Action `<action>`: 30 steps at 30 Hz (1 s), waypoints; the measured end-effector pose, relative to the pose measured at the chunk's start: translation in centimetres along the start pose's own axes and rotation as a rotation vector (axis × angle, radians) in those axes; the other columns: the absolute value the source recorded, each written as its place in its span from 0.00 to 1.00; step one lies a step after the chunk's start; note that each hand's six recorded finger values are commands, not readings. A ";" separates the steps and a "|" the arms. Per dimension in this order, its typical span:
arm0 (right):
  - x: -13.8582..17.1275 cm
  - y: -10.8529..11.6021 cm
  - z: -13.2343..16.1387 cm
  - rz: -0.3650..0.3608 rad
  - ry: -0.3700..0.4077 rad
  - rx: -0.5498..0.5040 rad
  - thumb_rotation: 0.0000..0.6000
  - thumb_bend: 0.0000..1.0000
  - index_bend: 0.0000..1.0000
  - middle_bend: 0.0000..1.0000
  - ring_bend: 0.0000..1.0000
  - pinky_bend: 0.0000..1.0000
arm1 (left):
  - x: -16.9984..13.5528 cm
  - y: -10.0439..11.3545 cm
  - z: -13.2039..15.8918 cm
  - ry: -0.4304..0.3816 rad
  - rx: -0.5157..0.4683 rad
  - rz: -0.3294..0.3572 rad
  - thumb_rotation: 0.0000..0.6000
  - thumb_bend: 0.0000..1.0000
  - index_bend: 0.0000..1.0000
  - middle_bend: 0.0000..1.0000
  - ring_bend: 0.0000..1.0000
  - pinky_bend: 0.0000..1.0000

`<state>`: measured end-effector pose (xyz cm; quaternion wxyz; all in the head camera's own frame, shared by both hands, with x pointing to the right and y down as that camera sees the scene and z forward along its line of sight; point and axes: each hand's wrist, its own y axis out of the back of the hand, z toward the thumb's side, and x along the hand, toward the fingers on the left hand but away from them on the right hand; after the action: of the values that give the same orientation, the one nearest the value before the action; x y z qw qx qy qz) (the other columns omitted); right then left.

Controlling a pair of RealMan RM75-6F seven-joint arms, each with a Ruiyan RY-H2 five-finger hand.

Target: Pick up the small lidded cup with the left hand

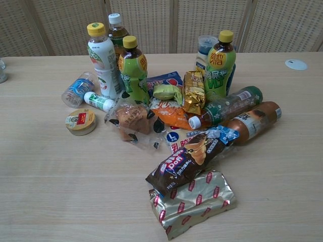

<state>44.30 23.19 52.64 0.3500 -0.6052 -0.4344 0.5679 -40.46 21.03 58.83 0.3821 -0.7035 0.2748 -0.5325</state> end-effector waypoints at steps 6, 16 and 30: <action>-0.1 0.0 0.0 0.001 -0.002 0.000 0.98 0.00 0.00 0.00 0.00 0.00 | 4.3 -0.9 2.6 -0.050 0.068 -0.071 1.00 0.00 0.00 0.00 0.00 0.00; -0.2 0.4 -0.3 -0.012 -0.007 -0.017 0.97 0.00 0.00 0.00 0.00 0.00 | 9.5 -3.3 6.3 -0.066 0.161 -0.140 1.00 0.00 0.00 0.00 0.00 0.00; -0.3 0.6 -0.7 -0.013 -0.016 -0.029 0.97 0.00 0.00 0.00 0.00 0.00 | 13.5 -7.3 8.0 -0.017 0.273 -0.228 1.00 0.00 0.00 0.00 0.00 0.00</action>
<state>45.06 22.76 52.27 0.3413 -0.6028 -0.4492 0.5643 -29.08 16.35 71.06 0.4137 -0.6762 0.1152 -0.5986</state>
